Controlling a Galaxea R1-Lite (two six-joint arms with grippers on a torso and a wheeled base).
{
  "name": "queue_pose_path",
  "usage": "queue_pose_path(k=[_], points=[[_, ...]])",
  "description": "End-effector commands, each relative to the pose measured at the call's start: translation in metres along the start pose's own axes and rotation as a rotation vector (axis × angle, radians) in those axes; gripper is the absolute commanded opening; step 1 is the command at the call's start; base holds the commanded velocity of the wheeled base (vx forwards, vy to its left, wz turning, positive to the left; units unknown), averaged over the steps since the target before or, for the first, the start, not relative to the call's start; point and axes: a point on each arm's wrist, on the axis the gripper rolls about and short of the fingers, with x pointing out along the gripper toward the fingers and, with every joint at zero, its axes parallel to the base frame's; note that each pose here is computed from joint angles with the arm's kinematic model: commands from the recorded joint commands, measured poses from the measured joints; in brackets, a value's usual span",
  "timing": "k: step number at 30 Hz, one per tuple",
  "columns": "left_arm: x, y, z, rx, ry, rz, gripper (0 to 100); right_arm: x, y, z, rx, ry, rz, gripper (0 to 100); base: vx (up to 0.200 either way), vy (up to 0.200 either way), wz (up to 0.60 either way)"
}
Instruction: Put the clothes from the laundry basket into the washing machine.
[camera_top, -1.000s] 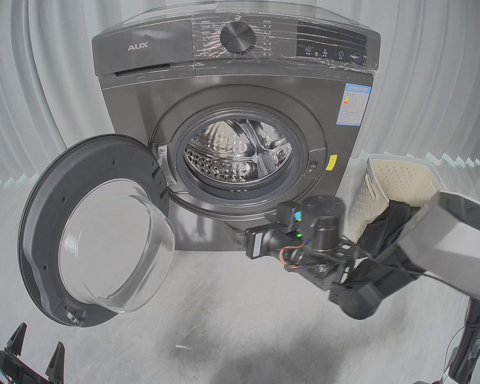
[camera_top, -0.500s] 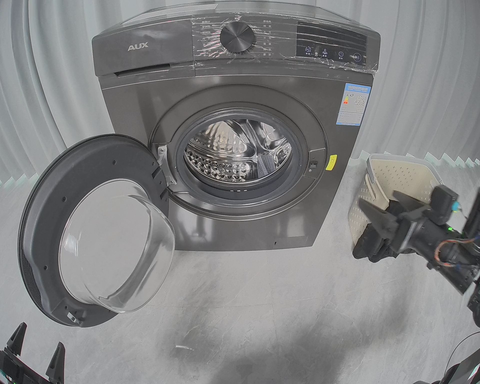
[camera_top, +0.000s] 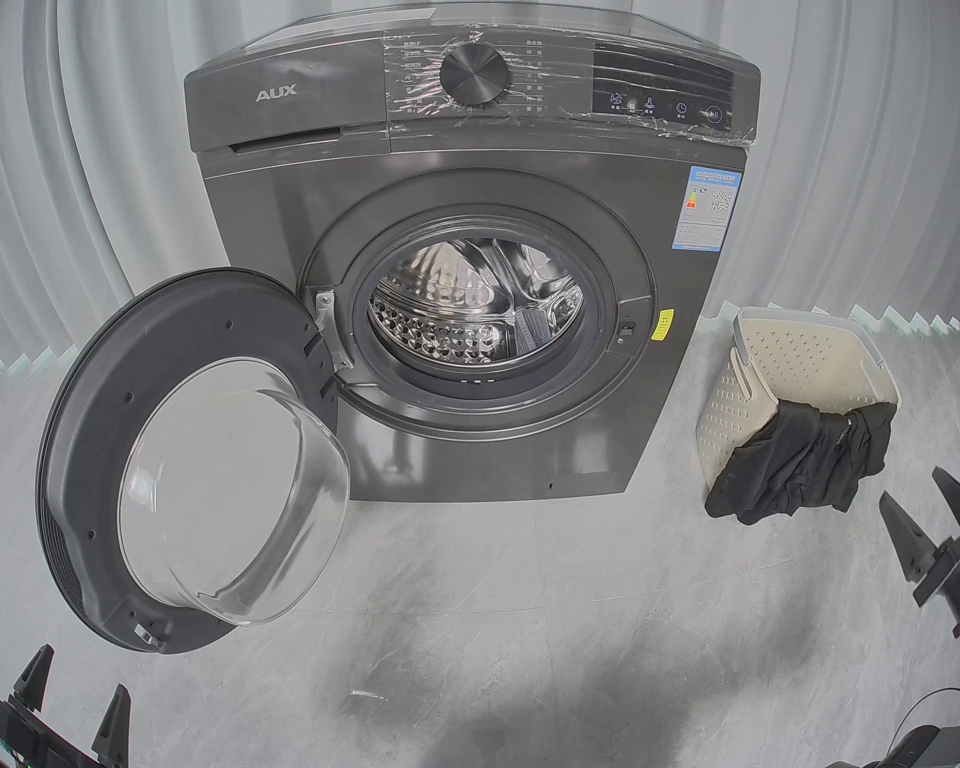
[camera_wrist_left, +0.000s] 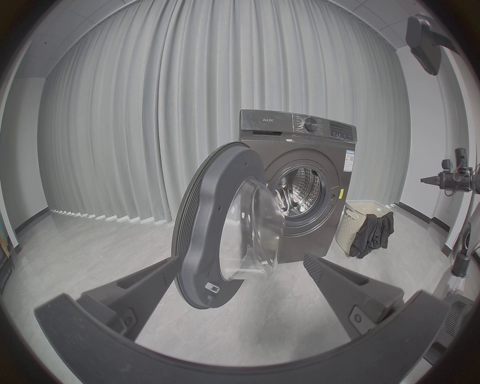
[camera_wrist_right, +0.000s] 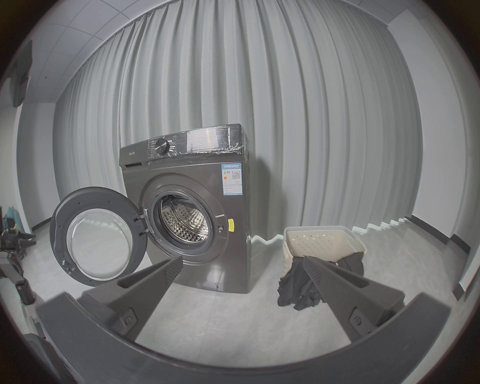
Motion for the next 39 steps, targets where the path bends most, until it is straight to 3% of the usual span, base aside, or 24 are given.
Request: queue_pose_path(k=[1,4,9,14,19,21,31,34,37,39], points=[[0.0,0.0,-0.005,-0.006,0.0,-0.002,100,-0.044,-0.006,-0.015,-0.007,-0.059,-0.047,100,0.0,0.0,0.0],[0.0,0.0,-0.005,0.001,0.001,-0.001,100,-0.058,-0.006,-0.022,-0.016,-0.05,-0.05,100,0.0,0.0,0.0],[0.0,0.0,-0.005,0.003,0.001,0.002,100,-0.076,-0.007,-0.037,-0.075,-0.007,-0.102,100,0.0,0.0,0.0],[0.0,0.0,-0.005,0.001,0.001,0.005,100,-0.087,-0.007,-0.046,-0.076,-0.013,-0.132,100,0.0,0.0,0.0],[0.0,0.0,-0.005,0.0,0.003,0.005,100,-0.106,-0.004,-0.065,-0.089,-0.03,-0.209,100,0.0,0.0,0.0],[0.0,0.0,-0.005,0.0,0.003,0.005,100,-0.107,-0.004,-0.071,-0.074,0.01,-0.206,100,0.0,0.0,0.0],[0.0,0.0,-0.005,-0.01,0.001,0.007,100,-0.107,-0.004,-0.073,-0.081,0.026,-0.241,100,0.0,0.0,0.0],[0.0,0.0,-0.005,-0.008,0.001,0.007,100,-0.107,-0.004,-0.074,-0.047,0.034,-0.214,100,0.0,0.0,0.0],[0.0,0.0,-0.005,-0.013,0.0,0.005,100,-0.107,-0.003,-0.075,0.032,0.036,-0.189,100,0.0,0.0,0.0],[0.0,0.0,-0.005,-0.011,0.001,0.007,100,-0.107,-0.003,-0.077,0.041,0.056,-0.173,100,0.0,0.0,0.0]])
